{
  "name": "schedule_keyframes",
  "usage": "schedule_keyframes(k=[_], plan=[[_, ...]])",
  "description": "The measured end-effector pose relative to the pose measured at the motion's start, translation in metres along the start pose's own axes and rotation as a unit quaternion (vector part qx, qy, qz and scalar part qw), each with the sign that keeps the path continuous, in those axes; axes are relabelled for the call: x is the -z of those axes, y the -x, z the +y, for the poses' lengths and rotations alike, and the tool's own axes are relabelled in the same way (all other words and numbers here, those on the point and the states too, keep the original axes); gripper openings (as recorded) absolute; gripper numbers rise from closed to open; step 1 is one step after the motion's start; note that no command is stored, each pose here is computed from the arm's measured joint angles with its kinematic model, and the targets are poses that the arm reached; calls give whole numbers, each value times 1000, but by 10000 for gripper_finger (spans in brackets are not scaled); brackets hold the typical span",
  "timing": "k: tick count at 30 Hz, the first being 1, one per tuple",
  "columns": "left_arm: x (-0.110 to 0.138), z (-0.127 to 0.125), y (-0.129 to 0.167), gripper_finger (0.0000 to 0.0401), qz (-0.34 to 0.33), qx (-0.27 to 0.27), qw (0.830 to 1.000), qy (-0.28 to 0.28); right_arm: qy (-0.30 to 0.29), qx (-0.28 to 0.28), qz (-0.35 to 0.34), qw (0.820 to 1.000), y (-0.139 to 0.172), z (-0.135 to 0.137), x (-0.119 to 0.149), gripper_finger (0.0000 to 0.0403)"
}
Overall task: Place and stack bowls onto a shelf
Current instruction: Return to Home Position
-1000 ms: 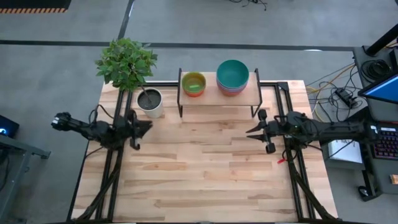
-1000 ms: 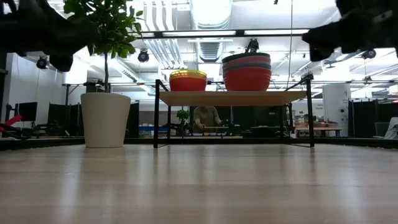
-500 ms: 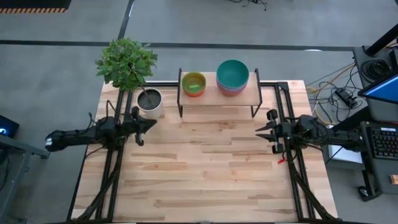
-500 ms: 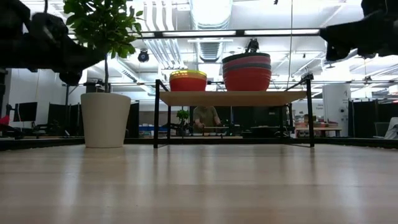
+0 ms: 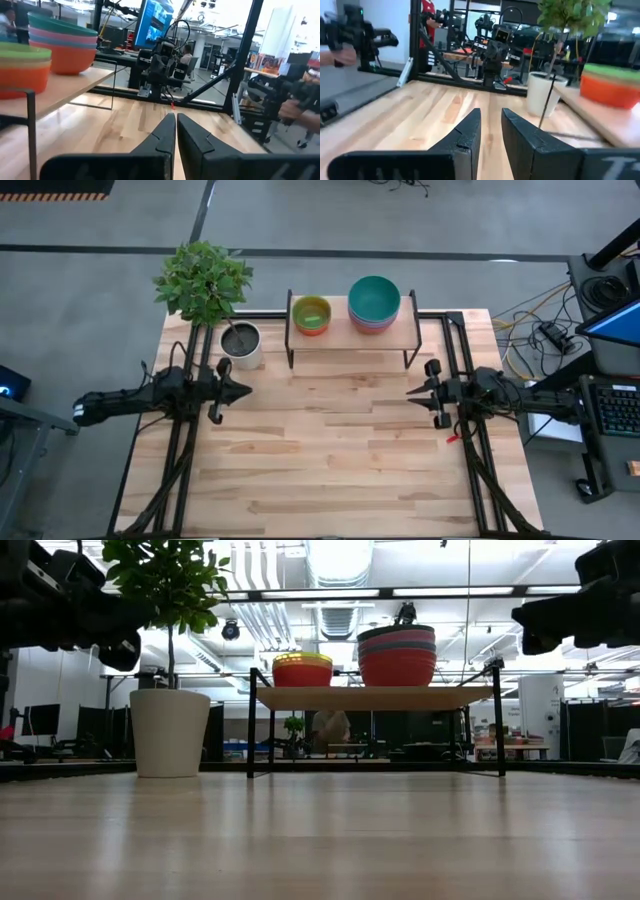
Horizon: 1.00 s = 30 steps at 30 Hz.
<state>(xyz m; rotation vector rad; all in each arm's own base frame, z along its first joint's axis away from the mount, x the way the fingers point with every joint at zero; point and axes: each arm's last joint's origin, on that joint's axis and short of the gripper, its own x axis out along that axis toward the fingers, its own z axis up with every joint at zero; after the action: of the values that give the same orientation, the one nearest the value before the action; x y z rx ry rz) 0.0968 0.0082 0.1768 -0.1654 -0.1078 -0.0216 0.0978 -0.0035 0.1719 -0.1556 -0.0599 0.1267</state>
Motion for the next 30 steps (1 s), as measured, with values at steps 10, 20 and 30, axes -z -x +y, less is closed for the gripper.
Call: schedule_keyframes(k=[10,20,30], plan=[[5,1,-2,0,25,-7,996,87,-42,1,10,999,0,0,2,68],[4,1,-2,0,28,-9,996,89,-33,1,11,999,0,0,2,68],[3,1,-2,0,28,-9,996,88,-33,1,12,999,0,0,3,68]])
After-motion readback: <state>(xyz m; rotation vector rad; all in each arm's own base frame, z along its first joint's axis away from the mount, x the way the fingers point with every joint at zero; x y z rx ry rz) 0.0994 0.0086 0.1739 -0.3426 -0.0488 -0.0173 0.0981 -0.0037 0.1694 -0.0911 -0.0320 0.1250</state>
